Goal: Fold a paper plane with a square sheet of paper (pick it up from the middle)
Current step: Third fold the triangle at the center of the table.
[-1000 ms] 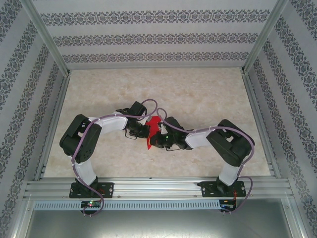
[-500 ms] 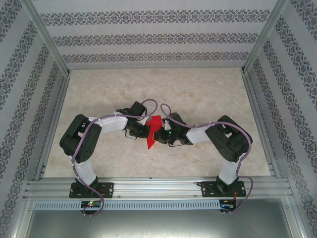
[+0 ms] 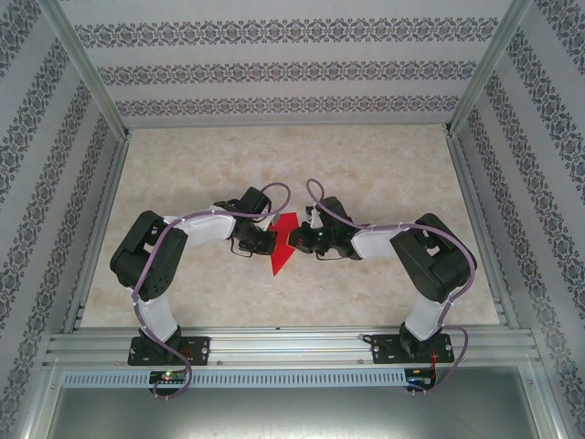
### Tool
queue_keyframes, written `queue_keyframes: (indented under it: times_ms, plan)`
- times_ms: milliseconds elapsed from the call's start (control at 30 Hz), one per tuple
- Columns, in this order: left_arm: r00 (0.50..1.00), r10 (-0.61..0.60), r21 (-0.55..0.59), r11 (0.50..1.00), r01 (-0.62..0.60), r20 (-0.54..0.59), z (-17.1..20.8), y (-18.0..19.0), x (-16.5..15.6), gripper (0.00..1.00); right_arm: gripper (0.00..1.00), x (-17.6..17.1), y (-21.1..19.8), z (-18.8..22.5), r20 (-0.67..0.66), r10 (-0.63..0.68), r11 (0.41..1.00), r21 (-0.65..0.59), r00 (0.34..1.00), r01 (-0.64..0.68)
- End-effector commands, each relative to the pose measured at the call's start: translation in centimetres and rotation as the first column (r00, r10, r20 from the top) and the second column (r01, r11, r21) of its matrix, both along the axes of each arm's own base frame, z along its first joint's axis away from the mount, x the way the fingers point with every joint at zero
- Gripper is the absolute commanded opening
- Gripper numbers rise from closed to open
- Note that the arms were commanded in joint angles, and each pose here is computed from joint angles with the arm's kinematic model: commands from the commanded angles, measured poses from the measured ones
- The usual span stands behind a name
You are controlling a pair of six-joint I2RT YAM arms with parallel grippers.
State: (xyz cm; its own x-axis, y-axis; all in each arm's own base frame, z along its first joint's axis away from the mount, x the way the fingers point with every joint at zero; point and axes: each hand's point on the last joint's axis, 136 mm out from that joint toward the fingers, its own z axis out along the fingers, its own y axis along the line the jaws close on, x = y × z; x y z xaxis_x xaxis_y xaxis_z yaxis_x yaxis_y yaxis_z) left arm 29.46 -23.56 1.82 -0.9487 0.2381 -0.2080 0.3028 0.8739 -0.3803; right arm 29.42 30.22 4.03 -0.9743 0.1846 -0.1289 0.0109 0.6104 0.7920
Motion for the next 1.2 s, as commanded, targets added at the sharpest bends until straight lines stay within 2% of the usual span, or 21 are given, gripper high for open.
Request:
queue_keyframes:
  times_ms: [0,200,400,533,1000,1167]
  plan:
    - [0.997,0.005,0.063,0.998,0.0,-0.072,-1.8,1.2,-1.2,0.04,0.04,0.1,-0.6,-2.0,-0.02,0.009,0.999,-0.04,1.0,-0.01]
    - [0.997,0.006,0.064,0.998,-0.001,-0.072,-1.8,1.2,-1.2,0.04,0.05,-0.2,-1.5,-3.3,-0.045,0.016,0.996,-0.09,0.999,-0.02]
    - [0.997,0.006,0.065,0.998,-0.001,-0.076,-1.9,1.2,-1.2,0.03,0.06,1.1,-1.2,0.8,0.031,0.018,1.0,-0.016,0.999,-0.018]
    - [0.997,0.005,0.064,0.998,-0.001,-0.074,-1.9,1.2,-1.2,0.04,0.07,2.3,-1.6,1.2,0.045,0.016,1.0,-0.004,0.999,-0.016]
    - [0.997,0.005,0.067,0.998,0.0,-0.076,-1.9,1.2,-1.3,0.04,0.07,1.9,-2.7,-4.4,-0.062,-0.022,0.997,-0.073,0.998,0.018]
    - [0.997,0.005,0.066,0.998,-0.001,-0.072,-1.7,1.3,-1.3,0.05,0.09,2.7,-2.6,-1.0,0.005,-0.021,0.999,-0.039,1.0,0.021]
